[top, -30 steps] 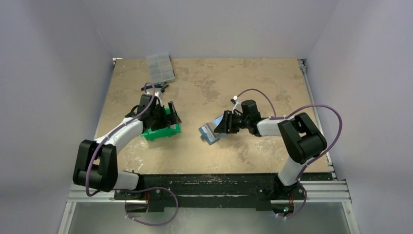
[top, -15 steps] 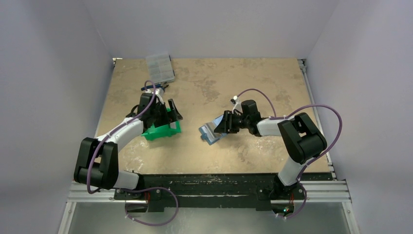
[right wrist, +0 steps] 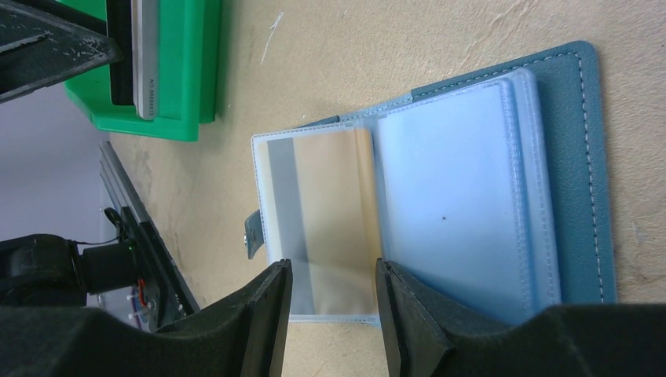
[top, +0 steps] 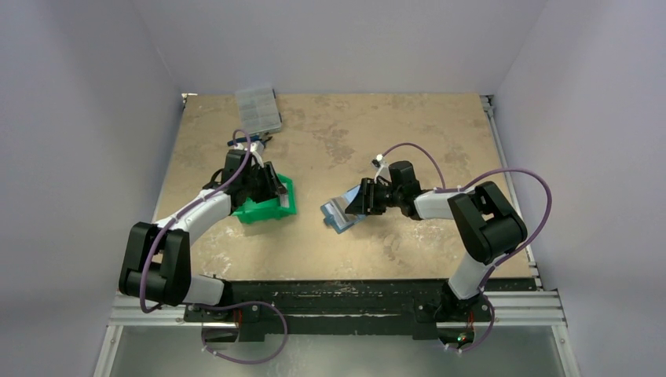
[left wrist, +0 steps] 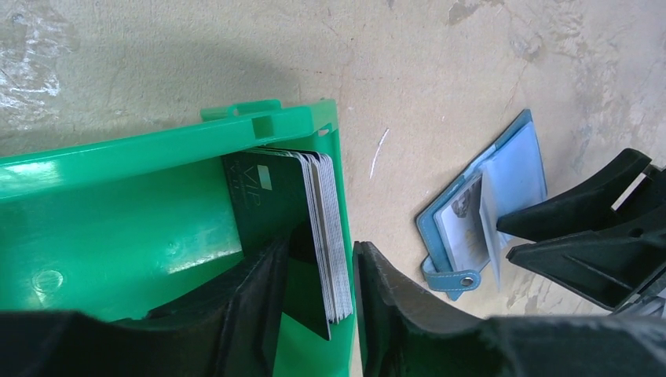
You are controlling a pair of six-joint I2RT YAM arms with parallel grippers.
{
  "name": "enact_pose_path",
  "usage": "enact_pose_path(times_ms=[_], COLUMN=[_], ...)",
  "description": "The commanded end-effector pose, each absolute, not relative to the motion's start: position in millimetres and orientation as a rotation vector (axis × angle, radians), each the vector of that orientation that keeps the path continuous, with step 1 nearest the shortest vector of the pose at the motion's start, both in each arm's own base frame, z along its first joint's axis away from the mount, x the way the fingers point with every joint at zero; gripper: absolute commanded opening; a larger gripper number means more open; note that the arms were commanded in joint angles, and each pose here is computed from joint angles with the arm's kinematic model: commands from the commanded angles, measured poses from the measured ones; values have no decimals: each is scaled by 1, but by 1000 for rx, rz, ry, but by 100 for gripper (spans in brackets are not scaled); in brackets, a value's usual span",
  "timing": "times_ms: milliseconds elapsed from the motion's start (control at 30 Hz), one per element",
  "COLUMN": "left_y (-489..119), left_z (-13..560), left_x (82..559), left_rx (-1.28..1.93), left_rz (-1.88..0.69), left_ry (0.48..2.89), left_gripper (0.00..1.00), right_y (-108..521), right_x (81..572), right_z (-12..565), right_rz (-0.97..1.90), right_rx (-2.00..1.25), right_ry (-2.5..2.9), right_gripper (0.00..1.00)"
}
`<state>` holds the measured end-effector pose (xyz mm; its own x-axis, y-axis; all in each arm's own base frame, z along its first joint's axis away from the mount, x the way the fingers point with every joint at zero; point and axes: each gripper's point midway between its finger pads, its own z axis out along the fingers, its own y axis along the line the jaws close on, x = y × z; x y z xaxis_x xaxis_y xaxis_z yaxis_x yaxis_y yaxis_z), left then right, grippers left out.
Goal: Put the credit cards into the card holder
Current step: Pick up the credit card from the storage box.
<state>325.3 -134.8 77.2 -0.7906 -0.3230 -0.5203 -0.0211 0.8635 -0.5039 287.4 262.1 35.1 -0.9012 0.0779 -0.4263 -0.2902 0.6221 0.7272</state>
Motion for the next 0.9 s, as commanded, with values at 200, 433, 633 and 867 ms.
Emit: enact_pose_path(times_ms=[200, 433, 633, 867], left_y=[-136, -128, -114, -95], left_z=[98, 107, 121, 165], left_x=[332, 331, 330, 329], left_rx=[-216, -202, -183, -169], left_rz=[-660, -599, -498, -370], left_ry=[2349, 2350, 2355, 2297], left_gripper=[22, 12, 6, 0], right_y=[253, 252, 252, 246], right_x=[280, 280, 282, 290], right_z=[23, 25, 26, 34], right_rz=[1127, 1126, 1114, 1035], right_rx=[-164, -162, -162, -162], right_ry=[2473, 2469, 2467, 2450], right_gripper=[51, 51, 51, 52])
